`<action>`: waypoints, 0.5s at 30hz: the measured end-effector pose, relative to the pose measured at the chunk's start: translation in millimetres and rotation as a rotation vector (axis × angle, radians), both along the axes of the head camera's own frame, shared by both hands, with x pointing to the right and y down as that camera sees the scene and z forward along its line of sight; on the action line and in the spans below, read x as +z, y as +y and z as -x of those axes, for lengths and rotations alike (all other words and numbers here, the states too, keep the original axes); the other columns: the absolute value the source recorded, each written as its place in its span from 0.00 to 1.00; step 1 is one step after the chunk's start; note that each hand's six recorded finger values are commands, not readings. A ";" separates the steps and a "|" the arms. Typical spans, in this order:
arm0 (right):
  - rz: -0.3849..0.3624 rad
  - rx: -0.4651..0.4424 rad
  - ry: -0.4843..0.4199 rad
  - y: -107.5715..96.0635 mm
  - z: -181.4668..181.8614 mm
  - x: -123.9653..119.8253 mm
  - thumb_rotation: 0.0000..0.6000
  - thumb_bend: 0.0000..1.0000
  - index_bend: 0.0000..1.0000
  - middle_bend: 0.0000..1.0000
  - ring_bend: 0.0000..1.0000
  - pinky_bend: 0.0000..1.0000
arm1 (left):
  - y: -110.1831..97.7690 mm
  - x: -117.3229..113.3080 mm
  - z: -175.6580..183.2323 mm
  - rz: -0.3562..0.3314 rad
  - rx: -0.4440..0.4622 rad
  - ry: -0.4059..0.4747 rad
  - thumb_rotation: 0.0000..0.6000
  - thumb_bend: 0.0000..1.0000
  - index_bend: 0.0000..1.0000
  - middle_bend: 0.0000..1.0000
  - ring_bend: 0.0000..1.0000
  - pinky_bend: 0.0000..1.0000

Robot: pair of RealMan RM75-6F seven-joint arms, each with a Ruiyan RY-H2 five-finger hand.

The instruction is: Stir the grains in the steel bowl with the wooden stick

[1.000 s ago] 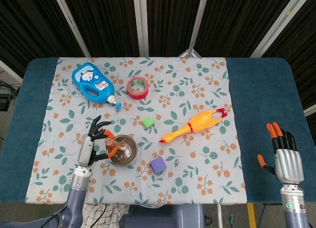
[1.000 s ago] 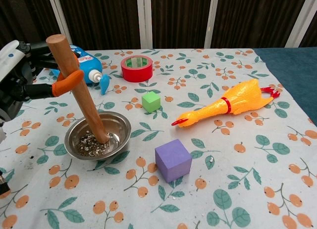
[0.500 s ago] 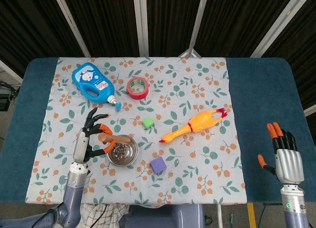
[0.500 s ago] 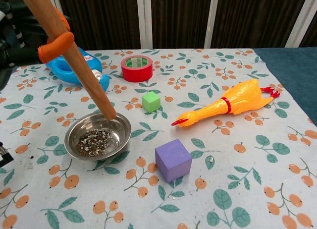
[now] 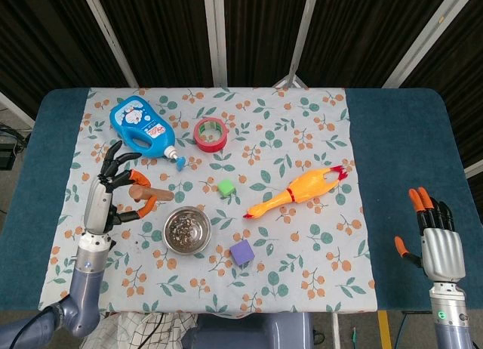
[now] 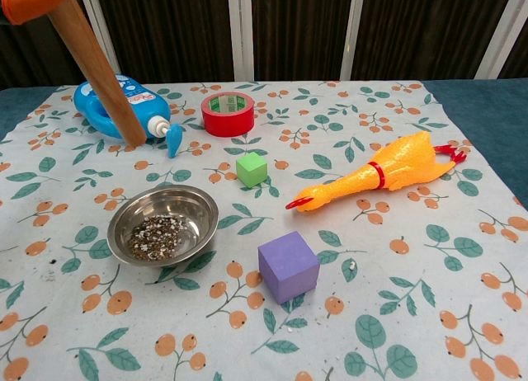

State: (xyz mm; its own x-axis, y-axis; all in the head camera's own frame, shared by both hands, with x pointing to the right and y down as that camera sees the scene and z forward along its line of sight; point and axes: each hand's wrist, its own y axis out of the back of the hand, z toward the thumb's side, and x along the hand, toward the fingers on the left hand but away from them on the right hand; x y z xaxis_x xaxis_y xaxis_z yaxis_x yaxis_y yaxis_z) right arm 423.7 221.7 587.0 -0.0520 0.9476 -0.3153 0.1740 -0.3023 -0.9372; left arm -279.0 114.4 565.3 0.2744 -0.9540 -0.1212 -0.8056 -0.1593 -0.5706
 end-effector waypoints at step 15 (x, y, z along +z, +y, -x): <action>0.005 0.002 0.001 0.6 0.5 0.7 1.00 0.35 0.00 0.00 0.00 0.00 | -17.6 13.8 102.3 0.032 -0.032 -0.449 1.00 0.82 0.65 0.79 0.25 0.00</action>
State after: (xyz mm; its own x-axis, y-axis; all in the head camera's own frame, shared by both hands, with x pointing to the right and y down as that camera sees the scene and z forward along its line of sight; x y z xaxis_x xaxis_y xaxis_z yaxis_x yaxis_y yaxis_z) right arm 423.2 222.3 587.7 -0.0538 0.9459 -0.3201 0.1738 -0.3068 -0.9358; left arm -381.2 96.9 579.1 0.2636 -0.9641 0.0328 -0.4843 -0.1617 -0.8598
